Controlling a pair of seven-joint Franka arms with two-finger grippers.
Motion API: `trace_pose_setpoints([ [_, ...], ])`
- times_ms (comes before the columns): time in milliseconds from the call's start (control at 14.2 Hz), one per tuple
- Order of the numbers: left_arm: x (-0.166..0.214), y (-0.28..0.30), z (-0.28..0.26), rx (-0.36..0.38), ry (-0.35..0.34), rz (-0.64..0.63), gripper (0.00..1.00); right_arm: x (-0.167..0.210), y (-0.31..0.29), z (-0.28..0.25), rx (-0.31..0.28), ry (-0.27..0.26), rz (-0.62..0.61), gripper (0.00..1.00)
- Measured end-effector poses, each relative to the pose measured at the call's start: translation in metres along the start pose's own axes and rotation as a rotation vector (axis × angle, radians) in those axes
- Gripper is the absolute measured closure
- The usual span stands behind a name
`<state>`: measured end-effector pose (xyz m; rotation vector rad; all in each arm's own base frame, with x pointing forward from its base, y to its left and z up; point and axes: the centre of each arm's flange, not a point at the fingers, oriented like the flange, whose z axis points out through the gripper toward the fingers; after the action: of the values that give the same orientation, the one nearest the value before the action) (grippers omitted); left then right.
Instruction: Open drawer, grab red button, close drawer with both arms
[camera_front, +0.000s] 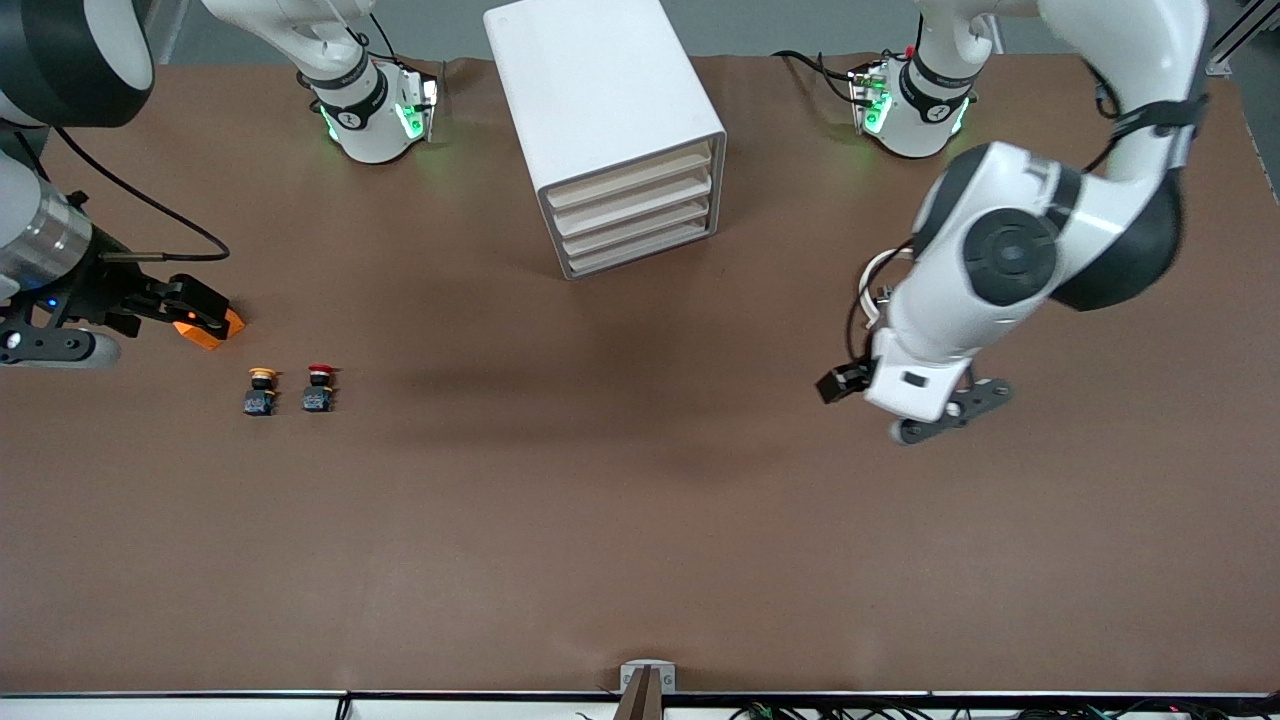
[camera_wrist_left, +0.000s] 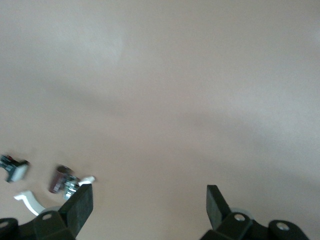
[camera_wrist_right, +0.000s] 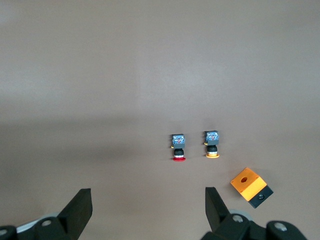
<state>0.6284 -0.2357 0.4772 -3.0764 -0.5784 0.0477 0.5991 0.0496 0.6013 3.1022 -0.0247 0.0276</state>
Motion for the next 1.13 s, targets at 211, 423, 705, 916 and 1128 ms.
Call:
trace_pose_setpoints([
  [211, 0.016, -0.039, -0.046, -0.003, 0.032, 0.025, 0.00, 0.000, 0.002, -0.002, 0.002, 0.001, -0.009, 0.00],
  [423, 0.022, -0.083, -0.088, 0.011, 0.059, 0.053, 0.00, 0.000, 0.001, -0.001, 0.003, -0.001, -0.014, 0.00],
  [705, 0.017, -0.123, -0.123, 0.025, 0.059, 0.057, 0.00, 0.000, 0.001, -0.001, 0.003, 0.000, -0.017, 0.00],
  [916, 0.003, -0.146, -0.150, 0.034, 0.055, 0.135, 0.00, 0.000, -0.003, -0.002, 0.005, 0.000, -0.023, 0.00],
  [1128, -0.003, -0.190, -0.162, 0.009, 0.034, 0.193, 0.00, 0.000, -0.003, -0.002, 0.005, 0.001, -0.023, 0.00],
])
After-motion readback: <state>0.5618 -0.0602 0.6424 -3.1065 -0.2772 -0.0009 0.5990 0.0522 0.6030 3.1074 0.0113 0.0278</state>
